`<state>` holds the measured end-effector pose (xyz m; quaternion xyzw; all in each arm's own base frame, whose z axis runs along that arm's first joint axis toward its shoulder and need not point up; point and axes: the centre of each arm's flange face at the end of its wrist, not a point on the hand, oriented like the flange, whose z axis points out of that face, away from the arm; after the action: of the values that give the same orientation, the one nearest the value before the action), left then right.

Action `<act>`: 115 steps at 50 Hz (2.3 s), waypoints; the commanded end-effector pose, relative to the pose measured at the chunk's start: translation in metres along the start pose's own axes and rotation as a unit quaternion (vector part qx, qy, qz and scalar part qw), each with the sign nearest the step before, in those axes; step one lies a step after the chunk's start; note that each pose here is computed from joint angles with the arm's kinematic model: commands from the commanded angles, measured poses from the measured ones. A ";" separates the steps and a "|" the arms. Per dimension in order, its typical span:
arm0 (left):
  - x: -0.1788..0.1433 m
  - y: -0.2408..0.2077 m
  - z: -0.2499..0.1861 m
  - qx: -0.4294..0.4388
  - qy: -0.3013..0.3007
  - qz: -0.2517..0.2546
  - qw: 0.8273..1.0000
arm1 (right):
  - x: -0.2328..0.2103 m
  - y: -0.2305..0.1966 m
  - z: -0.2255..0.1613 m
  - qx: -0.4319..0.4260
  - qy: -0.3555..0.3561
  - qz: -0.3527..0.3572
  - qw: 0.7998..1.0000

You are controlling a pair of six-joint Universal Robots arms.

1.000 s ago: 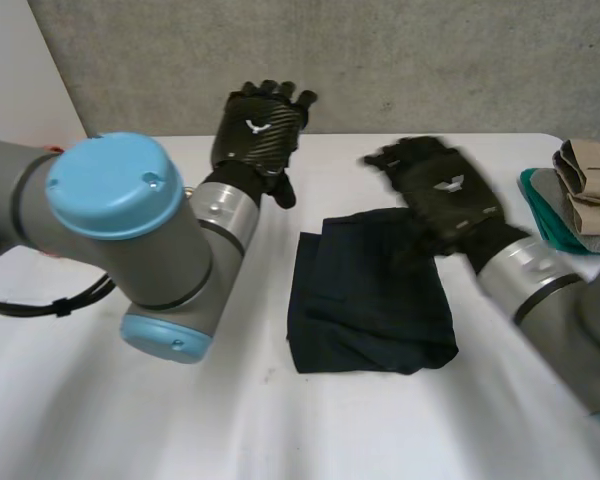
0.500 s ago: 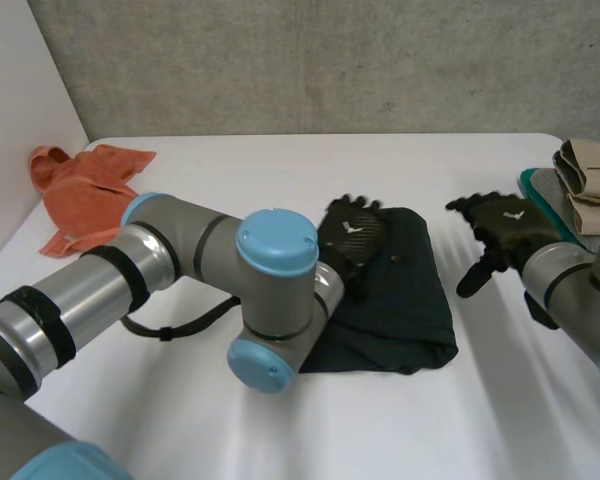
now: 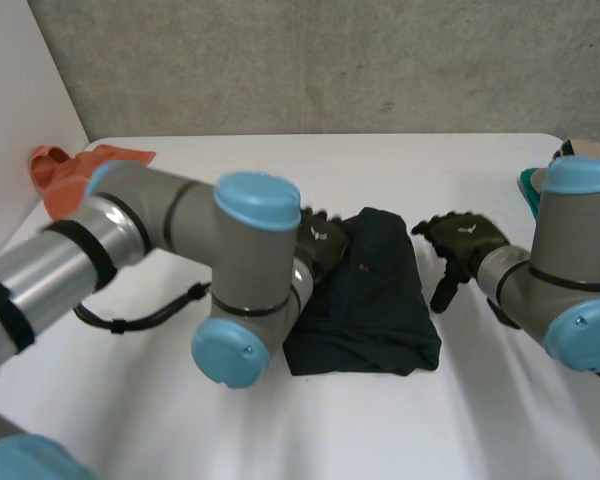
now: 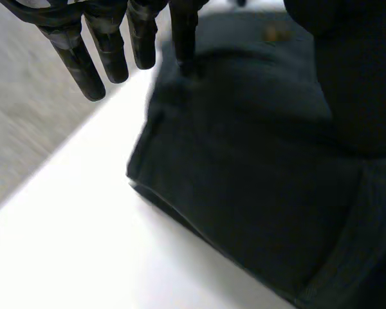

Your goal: Fold the laundry.

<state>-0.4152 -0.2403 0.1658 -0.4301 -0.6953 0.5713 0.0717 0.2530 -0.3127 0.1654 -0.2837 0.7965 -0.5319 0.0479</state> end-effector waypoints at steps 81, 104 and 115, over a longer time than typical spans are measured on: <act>-0.058 -0.119 -0.148 0.265 0.194 -0.116 0.937 | 0.285 -0.079 0.029 0.403 0.221 -0.042 0.887; -0.054 -0.113 -0.141 0.257 0.200 -0.119 0.938 | 0.348 0.044 0.049 0.314 0.136 -0.063 0.938; -0.051 -0.115 -0.146 0.261 0.202 -0.117 0.937 | 0.353 -0.017 -0.050 0.238 0.252 0.031 0.937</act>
<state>-0.3569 -0.1678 0.3333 -0.4176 -0.5387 0.6219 0.3855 -0.0306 -0.4852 0.2423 -0.1852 0.5875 -0.7876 -0.0125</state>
